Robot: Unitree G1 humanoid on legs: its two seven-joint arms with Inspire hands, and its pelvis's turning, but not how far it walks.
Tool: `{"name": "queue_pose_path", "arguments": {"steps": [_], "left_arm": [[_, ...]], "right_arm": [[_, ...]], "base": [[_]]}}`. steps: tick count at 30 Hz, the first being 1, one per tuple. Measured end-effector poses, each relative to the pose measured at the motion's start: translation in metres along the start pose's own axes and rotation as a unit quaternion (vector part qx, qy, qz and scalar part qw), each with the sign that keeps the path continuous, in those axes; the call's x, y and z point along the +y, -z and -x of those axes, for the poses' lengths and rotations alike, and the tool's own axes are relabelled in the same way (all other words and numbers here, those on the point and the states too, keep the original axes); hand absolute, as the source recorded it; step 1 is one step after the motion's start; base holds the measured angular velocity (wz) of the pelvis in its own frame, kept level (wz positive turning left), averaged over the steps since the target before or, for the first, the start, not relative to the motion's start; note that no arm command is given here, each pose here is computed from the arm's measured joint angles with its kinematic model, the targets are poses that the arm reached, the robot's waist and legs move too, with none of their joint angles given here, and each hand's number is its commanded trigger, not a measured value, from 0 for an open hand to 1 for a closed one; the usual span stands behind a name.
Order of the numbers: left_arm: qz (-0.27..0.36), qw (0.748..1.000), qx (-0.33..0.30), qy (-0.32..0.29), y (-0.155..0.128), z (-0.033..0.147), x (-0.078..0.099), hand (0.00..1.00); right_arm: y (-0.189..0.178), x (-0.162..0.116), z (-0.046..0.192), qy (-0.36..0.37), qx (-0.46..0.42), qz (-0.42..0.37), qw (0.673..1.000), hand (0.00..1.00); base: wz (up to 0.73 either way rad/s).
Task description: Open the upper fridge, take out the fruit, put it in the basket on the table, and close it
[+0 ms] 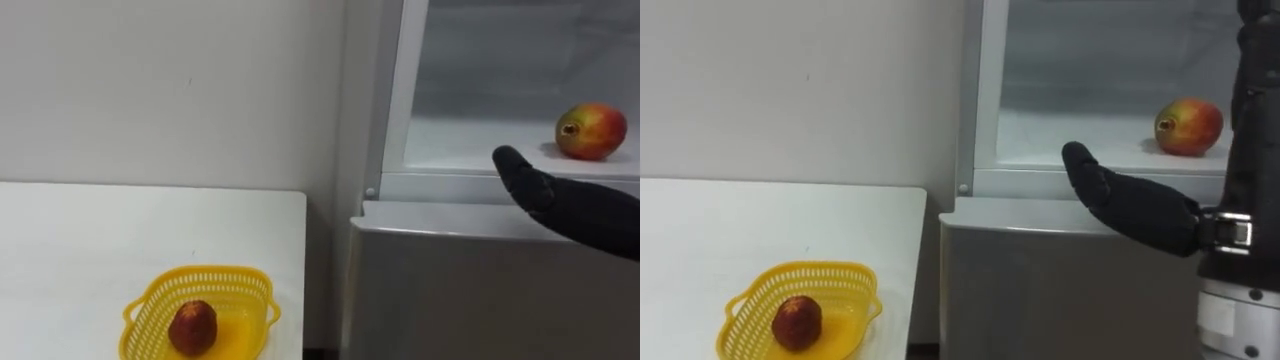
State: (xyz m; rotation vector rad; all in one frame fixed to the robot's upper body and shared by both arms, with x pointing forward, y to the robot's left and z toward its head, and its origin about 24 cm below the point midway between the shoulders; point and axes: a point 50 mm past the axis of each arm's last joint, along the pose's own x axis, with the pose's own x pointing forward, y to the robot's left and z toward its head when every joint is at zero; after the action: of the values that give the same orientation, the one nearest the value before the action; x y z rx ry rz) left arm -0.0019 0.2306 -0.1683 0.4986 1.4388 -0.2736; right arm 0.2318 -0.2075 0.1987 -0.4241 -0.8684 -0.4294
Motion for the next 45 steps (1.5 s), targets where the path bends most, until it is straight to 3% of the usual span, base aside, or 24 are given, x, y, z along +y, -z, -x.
{"name": "queue_pose_path", "arguments": {"steps": [10,15,20,45], "left_arm": [[0.010,1.000,-0.002,0.002,-0.001,0.000,0.003,0.00],[0.016,1.000,0.004,0.008,0.005,0.001,0.006,0.00],[0.020,1.000,0.007,0.004,0.007,0.002,0.010,0.00],[0.030,0.999,0.031,-0.002,0.016,0.006,0.016,0.00]], "right_arm": [[0.056,-0.017,0.002,0.029,0.127,0.006,0.991,0.00],[0.060,-0.030,-0.023,0.059,0.130,-0.021,0.990,0.00],[0.076,-0.038,-0.051,0.064,0.137,0.008,0.988,0.00],[0.124,-0.039,-0.056,0.051,0.282,0.003,0.958,0.00]], "base": [[0.00],[0.00],[0.01],[0.03]]}}
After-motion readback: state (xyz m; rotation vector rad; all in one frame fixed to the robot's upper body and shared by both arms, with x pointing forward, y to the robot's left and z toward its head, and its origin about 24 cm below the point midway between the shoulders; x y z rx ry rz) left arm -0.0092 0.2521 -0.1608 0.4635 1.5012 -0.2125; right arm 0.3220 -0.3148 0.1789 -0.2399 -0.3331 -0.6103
